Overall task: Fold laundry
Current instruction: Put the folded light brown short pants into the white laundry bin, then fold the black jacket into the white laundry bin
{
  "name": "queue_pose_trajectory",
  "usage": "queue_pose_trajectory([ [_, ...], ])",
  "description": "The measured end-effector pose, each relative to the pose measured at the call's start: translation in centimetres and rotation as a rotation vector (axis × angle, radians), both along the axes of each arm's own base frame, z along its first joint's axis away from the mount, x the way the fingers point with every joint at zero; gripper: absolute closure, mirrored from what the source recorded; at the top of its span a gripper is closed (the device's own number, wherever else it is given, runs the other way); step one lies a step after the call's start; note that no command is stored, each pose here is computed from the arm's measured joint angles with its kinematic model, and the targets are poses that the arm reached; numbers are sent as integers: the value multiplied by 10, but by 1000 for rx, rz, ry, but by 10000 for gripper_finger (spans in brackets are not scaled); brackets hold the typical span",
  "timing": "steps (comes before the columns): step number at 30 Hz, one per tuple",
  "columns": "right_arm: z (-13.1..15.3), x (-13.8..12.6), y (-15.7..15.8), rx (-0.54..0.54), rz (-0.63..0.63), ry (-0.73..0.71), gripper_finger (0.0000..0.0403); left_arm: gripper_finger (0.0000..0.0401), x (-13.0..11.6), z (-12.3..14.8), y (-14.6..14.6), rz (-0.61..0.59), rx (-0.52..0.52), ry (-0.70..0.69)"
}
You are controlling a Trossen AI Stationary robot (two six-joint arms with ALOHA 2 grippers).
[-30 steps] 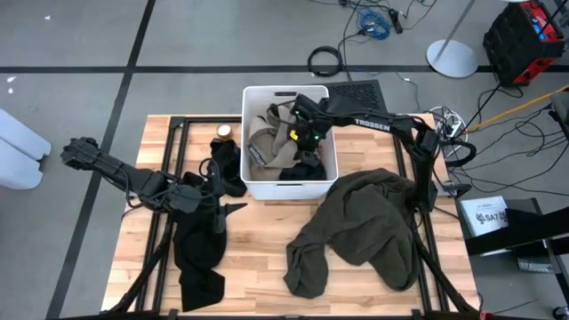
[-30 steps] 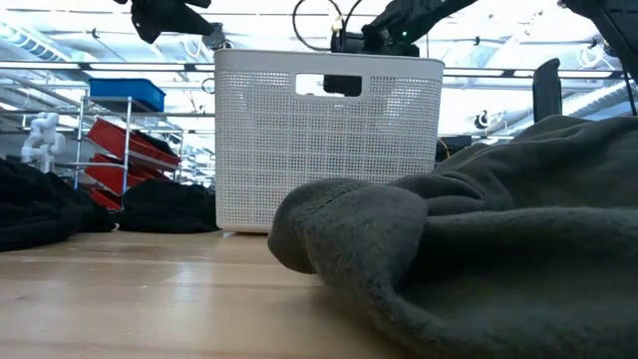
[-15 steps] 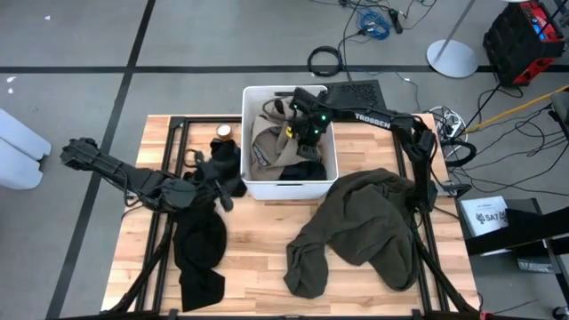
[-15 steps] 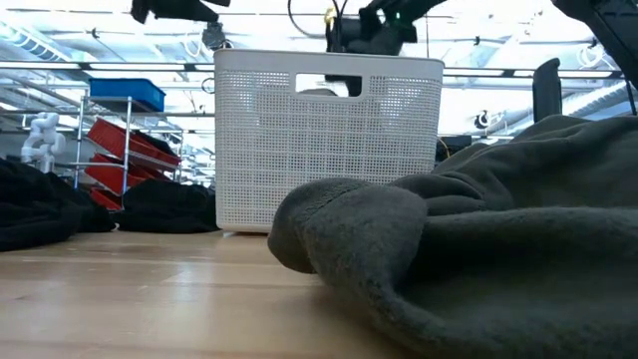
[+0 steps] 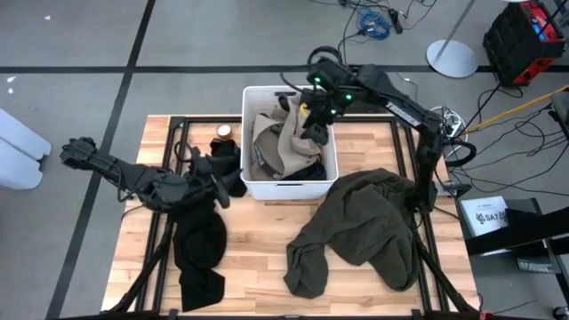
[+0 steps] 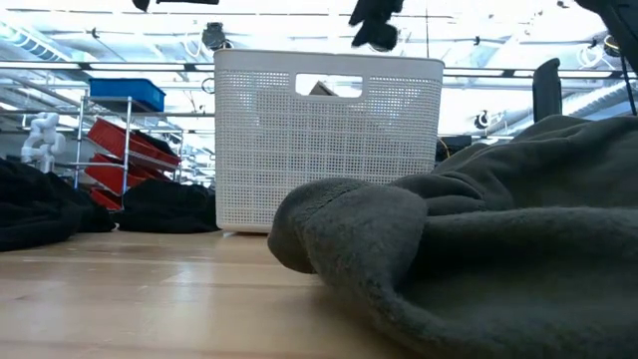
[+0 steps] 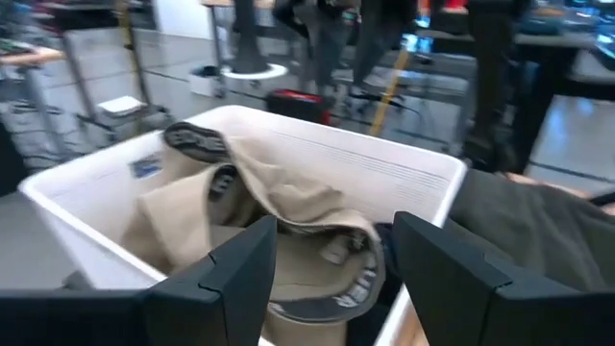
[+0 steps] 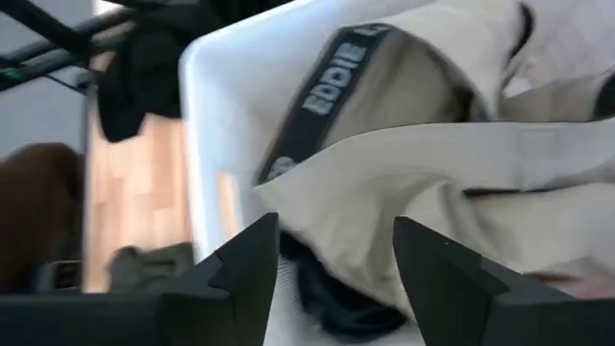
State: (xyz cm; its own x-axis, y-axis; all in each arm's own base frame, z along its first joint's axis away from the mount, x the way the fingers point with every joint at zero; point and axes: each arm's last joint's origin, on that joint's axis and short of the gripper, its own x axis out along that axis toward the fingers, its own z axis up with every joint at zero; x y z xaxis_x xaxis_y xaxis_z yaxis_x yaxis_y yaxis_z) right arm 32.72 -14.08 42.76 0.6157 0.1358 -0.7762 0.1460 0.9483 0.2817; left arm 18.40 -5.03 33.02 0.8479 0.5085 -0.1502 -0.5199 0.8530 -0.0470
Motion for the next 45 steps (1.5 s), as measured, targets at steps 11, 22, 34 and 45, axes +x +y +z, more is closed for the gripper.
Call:
queue_pose_trajectory([
  [11, 10, -7, 83, 118, 97, 131, 214, 183, 4, -1, -3, -263, -21, 43],
  [22, -33, 0, 228, -98, 92, 346, 215, 182, 7, -6, -19, -588, -143, 73],
  [34, -191, -17, 320, -159, 12, 471, 215, 182, 28, -33, -42, -620, -207, 196],
  [45, -264, -40, 310, -228, -150, 459, 215, 182, 43, -46, -40, -567, -144, 259],
])
